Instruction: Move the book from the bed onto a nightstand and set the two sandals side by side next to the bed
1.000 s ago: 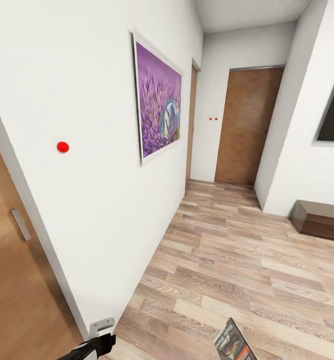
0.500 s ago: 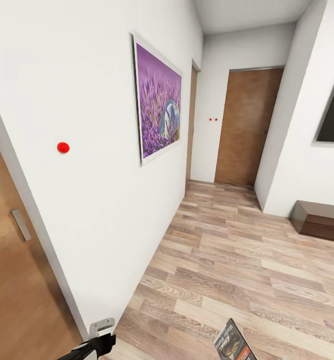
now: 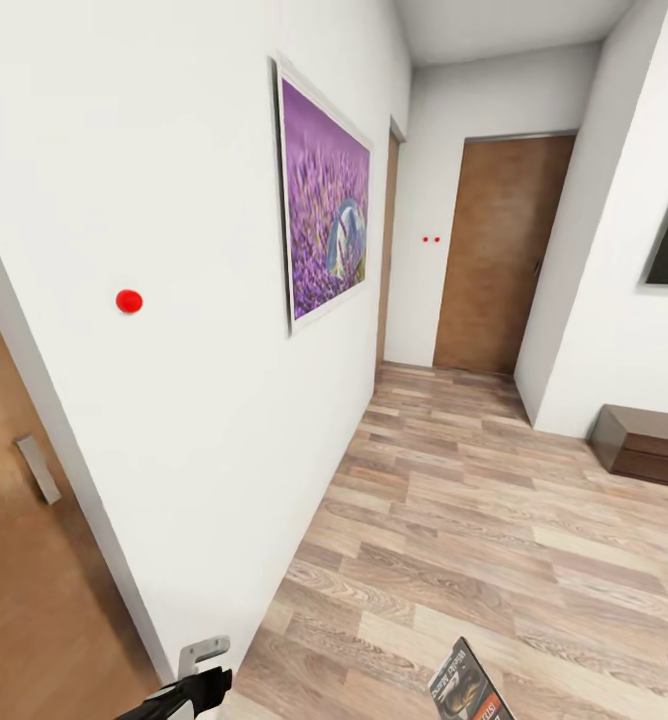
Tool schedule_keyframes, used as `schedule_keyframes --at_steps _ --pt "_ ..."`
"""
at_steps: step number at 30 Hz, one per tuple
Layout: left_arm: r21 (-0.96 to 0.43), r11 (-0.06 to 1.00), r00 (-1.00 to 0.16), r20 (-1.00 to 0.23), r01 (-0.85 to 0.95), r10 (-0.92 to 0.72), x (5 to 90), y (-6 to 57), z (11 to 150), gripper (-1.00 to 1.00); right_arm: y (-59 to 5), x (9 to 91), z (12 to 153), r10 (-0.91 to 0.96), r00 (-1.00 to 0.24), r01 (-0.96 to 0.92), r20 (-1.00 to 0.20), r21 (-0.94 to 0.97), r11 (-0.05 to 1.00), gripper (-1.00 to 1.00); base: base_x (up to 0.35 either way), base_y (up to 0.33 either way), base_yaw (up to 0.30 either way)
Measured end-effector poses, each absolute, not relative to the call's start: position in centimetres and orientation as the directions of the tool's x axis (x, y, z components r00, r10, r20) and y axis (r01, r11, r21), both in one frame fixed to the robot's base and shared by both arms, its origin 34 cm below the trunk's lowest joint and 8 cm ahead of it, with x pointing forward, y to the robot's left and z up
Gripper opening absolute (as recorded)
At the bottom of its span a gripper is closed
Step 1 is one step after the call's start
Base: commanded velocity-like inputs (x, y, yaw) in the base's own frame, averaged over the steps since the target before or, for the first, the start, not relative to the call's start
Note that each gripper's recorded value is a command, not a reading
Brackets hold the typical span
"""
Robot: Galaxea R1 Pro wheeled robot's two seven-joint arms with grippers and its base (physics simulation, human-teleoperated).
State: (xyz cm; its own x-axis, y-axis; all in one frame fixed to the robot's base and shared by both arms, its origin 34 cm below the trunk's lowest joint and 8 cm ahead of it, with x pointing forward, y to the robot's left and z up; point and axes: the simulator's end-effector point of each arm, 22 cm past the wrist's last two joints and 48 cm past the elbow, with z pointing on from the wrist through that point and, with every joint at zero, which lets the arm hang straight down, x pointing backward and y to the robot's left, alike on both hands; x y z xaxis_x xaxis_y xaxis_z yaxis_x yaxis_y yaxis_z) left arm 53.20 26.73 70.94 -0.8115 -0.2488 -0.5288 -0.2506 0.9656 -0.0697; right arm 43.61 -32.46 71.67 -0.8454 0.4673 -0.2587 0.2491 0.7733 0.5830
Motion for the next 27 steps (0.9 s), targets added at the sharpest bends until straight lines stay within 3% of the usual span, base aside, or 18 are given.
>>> schedule_keyframes --at_steps 9,16,27 --pt "-0.07 0.966 -0.811 -0.529 -0.251 -0.249 53.2 26.74 70.94 1.0 -32.46 43.58 71.65 0.466 -0.846 0.248 -0.259 0.582 0.774 -1.0 0.252 0.19 0.0" --pt "-0.07 0.966 -0.812 -0.528 -0.251 -0.249 53.13 26.73 70.87 1.0 -32.46 43.65 71.65 0.468 -0.845 0.25 -0.258 0.583 0.773 -1.0 0.081 0.056 -0.016" --pt "-0.069 0.966 -0.814 -0.526 -0.249 -0.247 53.06 26.65 70.82 1.0 -32.47 43.63 71.65 0.468 -0.845 0.25 -0.258 0.583 0.773 -1.0 0.005 0.003 -0.242"
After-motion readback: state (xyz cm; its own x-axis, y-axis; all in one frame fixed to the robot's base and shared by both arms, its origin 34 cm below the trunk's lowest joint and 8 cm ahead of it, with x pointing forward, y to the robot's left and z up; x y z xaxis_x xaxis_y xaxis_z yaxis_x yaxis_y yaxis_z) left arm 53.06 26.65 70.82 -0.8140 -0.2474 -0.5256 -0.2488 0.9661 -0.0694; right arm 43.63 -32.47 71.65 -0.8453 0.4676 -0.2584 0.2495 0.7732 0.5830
